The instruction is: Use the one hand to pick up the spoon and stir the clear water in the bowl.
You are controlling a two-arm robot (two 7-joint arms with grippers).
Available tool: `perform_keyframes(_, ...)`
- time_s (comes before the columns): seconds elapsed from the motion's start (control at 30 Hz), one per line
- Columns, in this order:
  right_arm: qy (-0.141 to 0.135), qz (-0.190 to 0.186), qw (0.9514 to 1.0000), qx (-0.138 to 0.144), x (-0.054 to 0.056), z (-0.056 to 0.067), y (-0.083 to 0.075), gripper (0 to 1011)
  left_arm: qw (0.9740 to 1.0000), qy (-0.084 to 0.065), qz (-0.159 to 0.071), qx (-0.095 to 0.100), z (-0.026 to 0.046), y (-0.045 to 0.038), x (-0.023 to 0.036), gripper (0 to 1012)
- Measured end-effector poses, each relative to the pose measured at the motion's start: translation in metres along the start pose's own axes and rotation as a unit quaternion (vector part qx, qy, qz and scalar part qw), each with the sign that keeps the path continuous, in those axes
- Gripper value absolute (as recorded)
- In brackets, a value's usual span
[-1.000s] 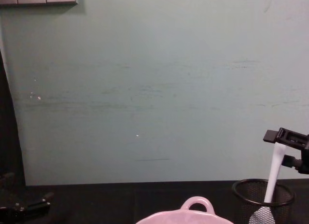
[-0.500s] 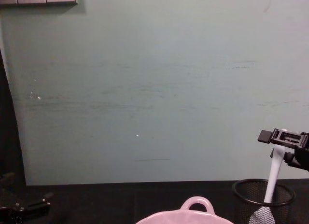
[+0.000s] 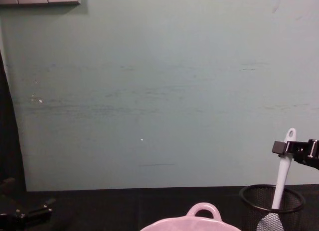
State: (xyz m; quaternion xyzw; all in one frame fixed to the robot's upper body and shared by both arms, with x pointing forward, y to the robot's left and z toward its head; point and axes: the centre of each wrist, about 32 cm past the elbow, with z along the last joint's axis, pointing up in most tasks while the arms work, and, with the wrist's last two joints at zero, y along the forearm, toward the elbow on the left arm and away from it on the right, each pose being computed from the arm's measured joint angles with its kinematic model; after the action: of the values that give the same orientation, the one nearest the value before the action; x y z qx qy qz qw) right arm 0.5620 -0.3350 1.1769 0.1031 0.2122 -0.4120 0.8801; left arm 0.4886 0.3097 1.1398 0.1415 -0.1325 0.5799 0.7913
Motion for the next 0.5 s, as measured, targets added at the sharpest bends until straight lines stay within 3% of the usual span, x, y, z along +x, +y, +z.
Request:
perform_keyframes(0.17, -0.032, -0.002, 0.9995, -0.001, -0.003, 0.005, -0.001, 126, 1.0, 0.0, 0.0, 0.0, 0.0, 0.0, 0.0, 1005)
perform_keyframes(0.43, -0.07, 0.003, 0.9976, 0.004, -0.009, 0.013, -0.002, 116, 1.0, 0.0, 0.0, 0.0, 0.0, 0.0, 0.0, 1005)
perform_keyframes(0.5, -0.094, 0.007, 0.9956, 0.006, -0.016, 0.018, -0.003, 117, 1.0, 0.0, 0.0, 0.0, 0.0, 0.0, 0.0, 1005)
